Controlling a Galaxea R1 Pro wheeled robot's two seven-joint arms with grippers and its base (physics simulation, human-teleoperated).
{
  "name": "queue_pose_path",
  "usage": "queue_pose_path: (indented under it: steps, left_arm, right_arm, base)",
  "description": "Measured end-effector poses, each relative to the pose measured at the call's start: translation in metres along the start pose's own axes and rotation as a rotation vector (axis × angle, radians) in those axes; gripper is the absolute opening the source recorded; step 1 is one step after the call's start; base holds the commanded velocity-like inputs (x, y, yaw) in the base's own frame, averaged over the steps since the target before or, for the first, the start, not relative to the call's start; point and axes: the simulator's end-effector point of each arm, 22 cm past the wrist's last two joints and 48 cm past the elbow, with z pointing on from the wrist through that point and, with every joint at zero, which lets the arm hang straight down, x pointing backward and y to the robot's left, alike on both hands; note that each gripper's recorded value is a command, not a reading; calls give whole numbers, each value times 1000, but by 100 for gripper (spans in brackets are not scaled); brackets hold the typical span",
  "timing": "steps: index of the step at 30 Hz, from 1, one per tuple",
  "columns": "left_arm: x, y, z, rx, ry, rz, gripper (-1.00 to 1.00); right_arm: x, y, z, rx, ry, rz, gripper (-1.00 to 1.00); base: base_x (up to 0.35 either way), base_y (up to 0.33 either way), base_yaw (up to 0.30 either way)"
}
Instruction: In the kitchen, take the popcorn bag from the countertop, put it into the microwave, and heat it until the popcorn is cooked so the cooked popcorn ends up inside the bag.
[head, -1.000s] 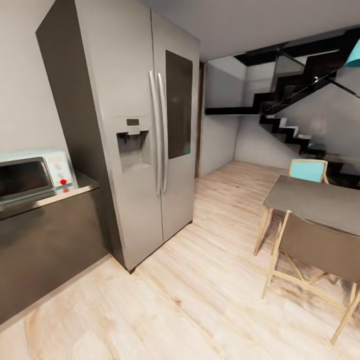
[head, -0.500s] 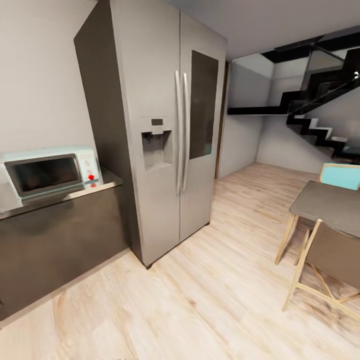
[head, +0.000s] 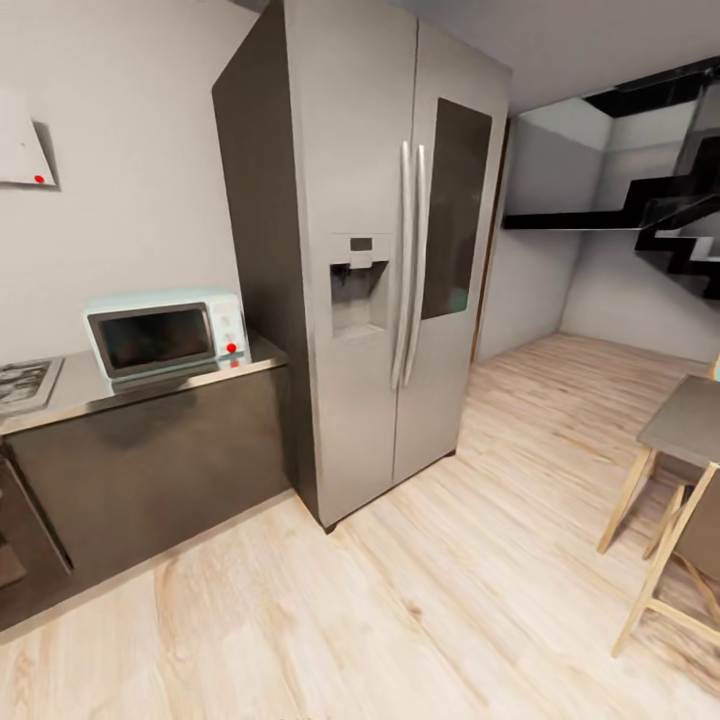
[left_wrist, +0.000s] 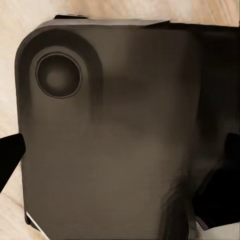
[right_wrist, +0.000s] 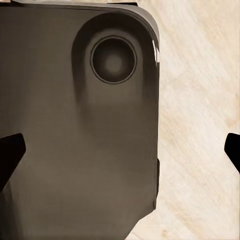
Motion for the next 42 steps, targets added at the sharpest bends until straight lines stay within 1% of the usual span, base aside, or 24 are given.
queue_pose_path:
  steps: [1, 4, 34, 42]
  left_arm:
    - [-3, 0, 0, 0, -16, -5, 100]
    - [-5, -2, 0, 8, -23, -16, 100]
    - [-3, 1, 0, 0, -18, -23, 100]
    - [-1, -2, 0, 8, -13, -20, 100]
  right_arm:
    - [0, 0, 0, 0, 0, 0, 100]
    - [0, 0, 0, 0, 0, 0, 100]
    - [2, 1, 0, -1, 4, 0, 100]
    - [3, 1, 0, -1, 8, 0, 100]
  base:
    - [0, 0, 264]
    - [0, 0, 264]
    - [0, 0, 246]
    - [0, 0, 251]
